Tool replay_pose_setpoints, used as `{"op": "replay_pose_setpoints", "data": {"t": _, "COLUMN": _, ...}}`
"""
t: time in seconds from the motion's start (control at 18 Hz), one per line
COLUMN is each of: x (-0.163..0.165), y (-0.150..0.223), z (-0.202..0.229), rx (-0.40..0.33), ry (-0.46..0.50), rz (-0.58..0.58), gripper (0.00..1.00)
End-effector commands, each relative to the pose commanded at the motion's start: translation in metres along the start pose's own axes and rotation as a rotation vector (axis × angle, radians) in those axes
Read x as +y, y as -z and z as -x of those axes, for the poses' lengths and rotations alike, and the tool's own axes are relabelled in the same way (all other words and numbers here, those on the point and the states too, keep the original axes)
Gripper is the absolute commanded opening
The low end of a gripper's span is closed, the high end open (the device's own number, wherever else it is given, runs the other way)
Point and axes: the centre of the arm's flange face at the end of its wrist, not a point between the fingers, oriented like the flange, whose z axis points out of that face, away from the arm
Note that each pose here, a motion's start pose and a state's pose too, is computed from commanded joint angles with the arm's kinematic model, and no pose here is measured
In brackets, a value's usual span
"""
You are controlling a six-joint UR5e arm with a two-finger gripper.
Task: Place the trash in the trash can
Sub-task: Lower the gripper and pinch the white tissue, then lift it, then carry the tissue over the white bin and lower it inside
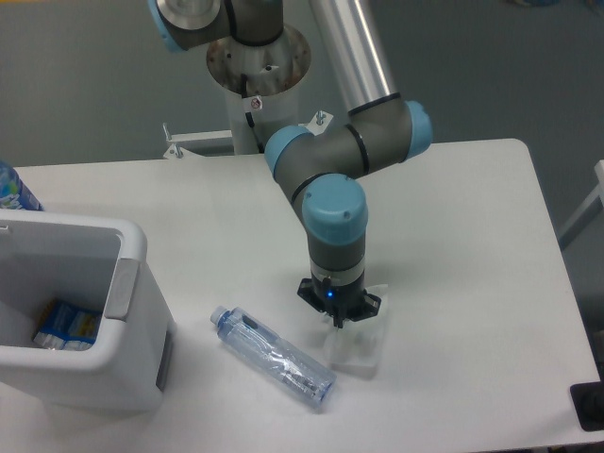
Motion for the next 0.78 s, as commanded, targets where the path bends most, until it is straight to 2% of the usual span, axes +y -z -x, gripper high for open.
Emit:
{"op": "replay_pose_setpoints", "data": {"t": 0.22, "x": -0.011, "y": 0.011, "z": 0.01, "rx": 0.039, "ry": 0.075, "rz": -0.069, "gripper": 0.0}}
{"op": "replay_pose_setpoints", "data": {"t": 0.5, "x": -0.023, "y": 0.031, "z": 0.013, "rx": 0.034, "ry": 0.133, "rz": -0.114, "gripper": 0.0}}
{"op": "replay_pose_setpoints", "data": {"t": 0.78, "x": -0.047, "y": 0.067, "z": 0.005, "rx": 0.133, "ry": 0.229, "rz": -0.247, "gripper": 0.0}}
